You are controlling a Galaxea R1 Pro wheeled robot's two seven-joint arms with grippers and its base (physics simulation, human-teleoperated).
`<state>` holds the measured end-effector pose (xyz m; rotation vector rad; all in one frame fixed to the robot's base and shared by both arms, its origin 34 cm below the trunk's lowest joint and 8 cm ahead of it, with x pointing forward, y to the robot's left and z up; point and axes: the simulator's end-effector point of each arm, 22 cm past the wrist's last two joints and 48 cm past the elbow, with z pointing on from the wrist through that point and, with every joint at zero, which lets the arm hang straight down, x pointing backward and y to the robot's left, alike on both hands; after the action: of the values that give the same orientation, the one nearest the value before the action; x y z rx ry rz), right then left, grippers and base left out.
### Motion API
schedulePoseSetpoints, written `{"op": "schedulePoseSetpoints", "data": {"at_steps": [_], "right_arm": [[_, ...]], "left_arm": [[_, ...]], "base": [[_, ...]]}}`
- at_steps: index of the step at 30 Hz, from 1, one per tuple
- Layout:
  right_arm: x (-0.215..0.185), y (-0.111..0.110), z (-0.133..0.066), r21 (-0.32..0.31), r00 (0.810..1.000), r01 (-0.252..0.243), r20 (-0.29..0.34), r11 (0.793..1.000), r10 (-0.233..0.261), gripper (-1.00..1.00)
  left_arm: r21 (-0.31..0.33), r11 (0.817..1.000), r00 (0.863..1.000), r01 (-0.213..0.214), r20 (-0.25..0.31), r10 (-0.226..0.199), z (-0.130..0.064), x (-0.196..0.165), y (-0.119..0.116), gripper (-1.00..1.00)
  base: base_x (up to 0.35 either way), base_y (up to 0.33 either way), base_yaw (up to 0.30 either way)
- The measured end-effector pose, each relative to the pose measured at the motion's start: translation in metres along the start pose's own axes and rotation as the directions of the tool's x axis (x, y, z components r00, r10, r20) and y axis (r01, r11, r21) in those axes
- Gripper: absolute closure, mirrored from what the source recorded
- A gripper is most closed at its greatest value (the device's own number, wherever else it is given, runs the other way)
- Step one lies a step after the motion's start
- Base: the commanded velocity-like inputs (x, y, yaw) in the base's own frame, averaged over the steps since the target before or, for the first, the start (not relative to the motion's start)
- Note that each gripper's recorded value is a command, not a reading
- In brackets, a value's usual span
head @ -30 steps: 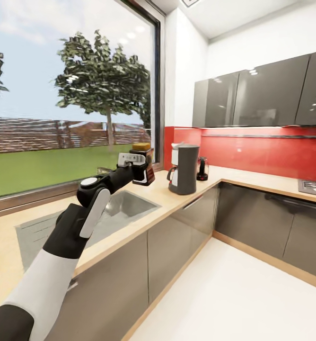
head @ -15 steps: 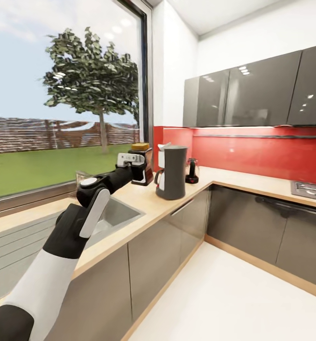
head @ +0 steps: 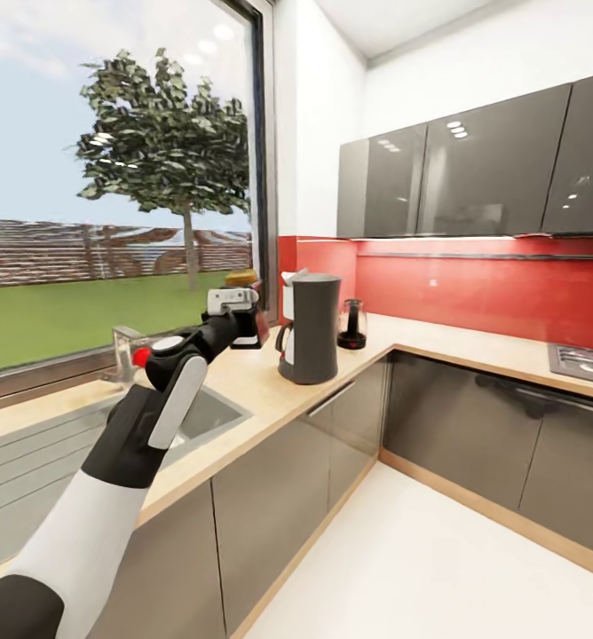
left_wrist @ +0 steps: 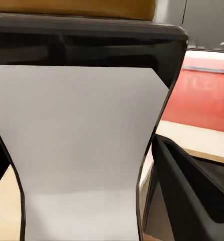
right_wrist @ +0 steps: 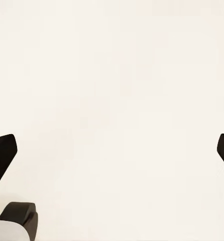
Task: Set up a coffee station on the kitchen countertop: keep the coffee maker on the countertop, move the bottle of coffee from the kitchen shelf to the counter next to the coffee maker, place a paper coffee filter on top of the coffee maker, put the saucer next to the coffee maker with the coffee cup on the saucer, and place the electric kettle next to the coffee maker.
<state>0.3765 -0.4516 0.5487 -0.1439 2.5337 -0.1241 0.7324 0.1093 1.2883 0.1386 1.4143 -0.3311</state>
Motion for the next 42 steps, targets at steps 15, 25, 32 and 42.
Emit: {"op": "schedulePoseSetpoints", "data": {"at_steps": [15, 25, 32, 42], "right_arm": [[0.0, 0.001, 0.0, -0.001, 1.0, -0.001, 0.0, 1.0, 0.001, -1.0], [0.0, 0.001, 0.0, 0.0, 1.0, -0.001, 0.0, 1.0, 0.001, -1.0], [0.0, 0.0, 0.0, 0.001, 1.0, -0.001, 0.0, 1.0, 0.001, -1.0], [0.0, 0.0, 0.0, 0.001, 1.0, -0.002, 0.0, 1.0, 0.002, -1.0]], "left_arm": [[-0.076, 0.997, 0.999, 0.023, -0.035, -0.026, -0.003, 0.025, 0.018, 1.0], [-0.081, 0.996, 0.999, 0.023, -0.045, -0.027, -0.004, 0.031, 0.02, 1.0], [-0.083, 0.996, 0.999, 0.023, -0.046, -0.027, -0.004, 0.032, 0.02, 1.0], [-0.085, 0.996, 0.998, 0.023, -0.052, -0.028, -0.004, 0.036, 0.021, 1.0]], "base": [[0.064, -0.008, 0.0], [0.094, 0.023, 0.0], [0.091, 0.003, 0.0], [0.049, -0.043, 0.0]]}}
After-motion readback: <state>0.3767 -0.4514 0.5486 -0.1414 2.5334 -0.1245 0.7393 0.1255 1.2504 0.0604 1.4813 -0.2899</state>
